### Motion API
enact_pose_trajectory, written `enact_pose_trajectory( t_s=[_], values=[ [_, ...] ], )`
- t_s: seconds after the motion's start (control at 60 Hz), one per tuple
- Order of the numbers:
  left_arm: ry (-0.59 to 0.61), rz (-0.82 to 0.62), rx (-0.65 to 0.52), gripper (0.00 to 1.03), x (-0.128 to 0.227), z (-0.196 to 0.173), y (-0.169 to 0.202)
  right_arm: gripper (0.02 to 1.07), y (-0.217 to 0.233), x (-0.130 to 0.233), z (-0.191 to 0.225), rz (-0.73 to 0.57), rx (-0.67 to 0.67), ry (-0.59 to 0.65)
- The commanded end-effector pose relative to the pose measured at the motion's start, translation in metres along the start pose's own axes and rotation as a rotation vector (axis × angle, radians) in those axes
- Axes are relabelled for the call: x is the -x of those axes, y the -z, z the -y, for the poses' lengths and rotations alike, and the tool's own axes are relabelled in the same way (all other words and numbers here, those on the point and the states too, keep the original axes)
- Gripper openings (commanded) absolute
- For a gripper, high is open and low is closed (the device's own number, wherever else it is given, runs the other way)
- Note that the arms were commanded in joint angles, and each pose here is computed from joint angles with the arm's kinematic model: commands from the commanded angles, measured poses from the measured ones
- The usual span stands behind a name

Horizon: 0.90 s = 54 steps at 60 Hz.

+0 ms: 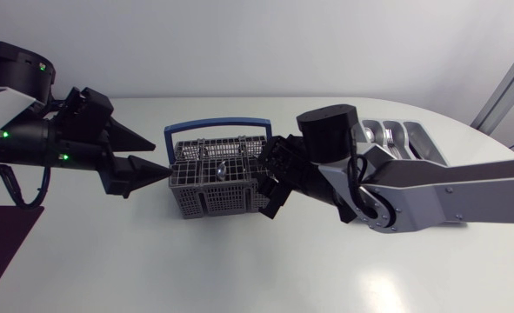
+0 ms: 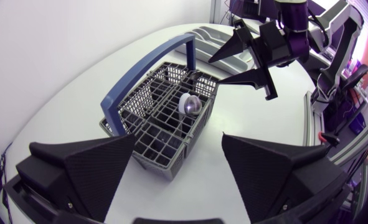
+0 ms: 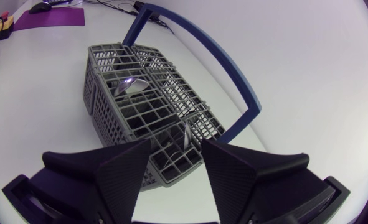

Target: Unload the cutlery basket into the drawer organizer.

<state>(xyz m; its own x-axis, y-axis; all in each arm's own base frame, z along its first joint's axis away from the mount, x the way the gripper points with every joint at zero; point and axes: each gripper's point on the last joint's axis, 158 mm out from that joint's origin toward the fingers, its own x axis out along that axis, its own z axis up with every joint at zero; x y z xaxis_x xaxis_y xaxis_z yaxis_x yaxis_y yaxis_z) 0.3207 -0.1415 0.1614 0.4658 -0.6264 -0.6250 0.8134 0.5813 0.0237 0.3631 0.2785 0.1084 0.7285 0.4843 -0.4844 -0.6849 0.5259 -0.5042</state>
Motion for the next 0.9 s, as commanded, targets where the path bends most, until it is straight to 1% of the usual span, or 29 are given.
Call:
enact_pose_trajectory(
  t_s=[0.0, 0.067, 0.117, 0.267, 0.45, 0.633, 0.783, 0.85, 0.883],
  values=[
    [0.014, -0.005, -0.087, 0.98, -0.012, 0.013, 0.003, 0.67, 0.015, -0.001, -0.007, -0.016, 0.020, -0.004],
    [0.002, 0.006, -0.147, 0.98, -0.021, 0.018, -0.004, 0.67, 0.016, 0.004, -0.005, -0.006, 0.014, 0.001],
    [-0.016, 0.010, -0.217, 0.98, -0.032, 0.026, -0.013, 0.67, 0.016, 0.010, 0.001, 0.005, 0.006, 0.004],
    [-0.029, -0.024, -0.381, 0.98, -0.065, 0.047, -0.026, 0.67, 0.023, 0.035, 0.015, 0.019, -0.019, 0.017],
    [-0.026, -0.079, -0.531, 0.98, -0.109, 0.052, -0.036, 0.67, 0.041, 0.056, 0.022, 0.014, -0.037, 0.022],
    [-0.086, -0.121, -0.685, 0.97, -0.147, 0.027, -0.048, 0.67, 0.053, 0.069, 0.021, 0.016, -0.049, 0.017],
    [-0.106, -0.146, -0.803, 0.96, -0.160, 0.019, -0.055, 0.67, 0.065, 0.073, 0.022, 0.010, -0.064, 0.010],
    [-0.115, -0.156, -0.858, 0.92, -0.163, 0.017, -0.056, 0.67, 0.071, 0.073, 0.025, 0.005, -0.075, 0.010],
    [-0.123, -0.167, -0.888, 0.91, -0.165, 0.015, -0.056, 0.67, 0.073, 0.073, 0.026, 0.003, -0.080, 0.008]
  ],
)
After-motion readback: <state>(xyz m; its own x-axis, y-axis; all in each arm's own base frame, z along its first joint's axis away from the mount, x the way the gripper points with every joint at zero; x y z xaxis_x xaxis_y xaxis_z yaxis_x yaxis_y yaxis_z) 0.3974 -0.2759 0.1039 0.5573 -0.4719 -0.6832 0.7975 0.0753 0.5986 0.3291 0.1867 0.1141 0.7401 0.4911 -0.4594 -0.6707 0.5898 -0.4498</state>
